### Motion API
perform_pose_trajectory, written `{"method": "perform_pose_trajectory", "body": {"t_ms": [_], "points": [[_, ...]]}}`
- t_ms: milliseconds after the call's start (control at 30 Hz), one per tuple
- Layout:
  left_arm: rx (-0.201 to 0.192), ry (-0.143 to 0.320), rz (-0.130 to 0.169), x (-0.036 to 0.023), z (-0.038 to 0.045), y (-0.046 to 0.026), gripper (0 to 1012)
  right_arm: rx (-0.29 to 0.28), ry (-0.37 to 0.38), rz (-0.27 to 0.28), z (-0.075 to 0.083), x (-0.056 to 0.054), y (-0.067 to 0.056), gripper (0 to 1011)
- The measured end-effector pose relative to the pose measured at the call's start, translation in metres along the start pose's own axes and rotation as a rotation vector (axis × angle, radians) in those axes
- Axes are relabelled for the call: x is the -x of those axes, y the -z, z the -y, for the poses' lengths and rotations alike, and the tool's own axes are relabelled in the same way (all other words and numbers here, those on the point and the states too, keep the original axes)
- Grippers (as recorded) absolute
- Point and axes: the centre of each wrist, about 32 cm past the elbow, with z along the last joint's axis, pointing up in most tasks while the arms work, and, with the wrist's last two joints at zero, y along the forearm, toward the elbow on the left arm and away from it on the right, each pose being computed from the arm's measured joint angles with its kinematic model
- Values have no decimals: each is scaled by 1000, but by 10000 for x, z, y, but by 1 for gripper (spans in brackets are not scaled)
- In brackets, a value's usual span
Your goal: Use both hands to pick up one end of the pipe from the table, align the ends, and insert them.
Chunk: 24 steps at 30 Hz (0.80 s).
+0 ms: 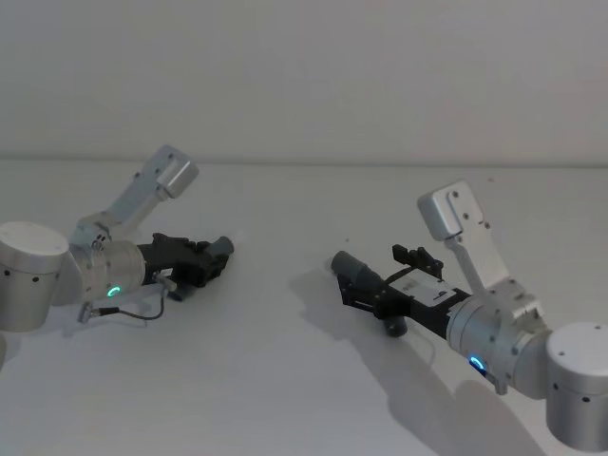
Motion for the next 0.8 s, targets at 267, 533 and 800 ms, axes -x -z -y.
{"method": "perform_pose_trajectory", "body": {"t_ms": [267,533,800], "points": [[0,0,0,0,0,0,352,15,21,21,-91,-1,9,1000],[0,0,0,0,0,0,352,65,5,26,-157,-30,15,1000],[0,0,0,0,0,0,352,126,-13,17,-208,-75,2,1000]]}}
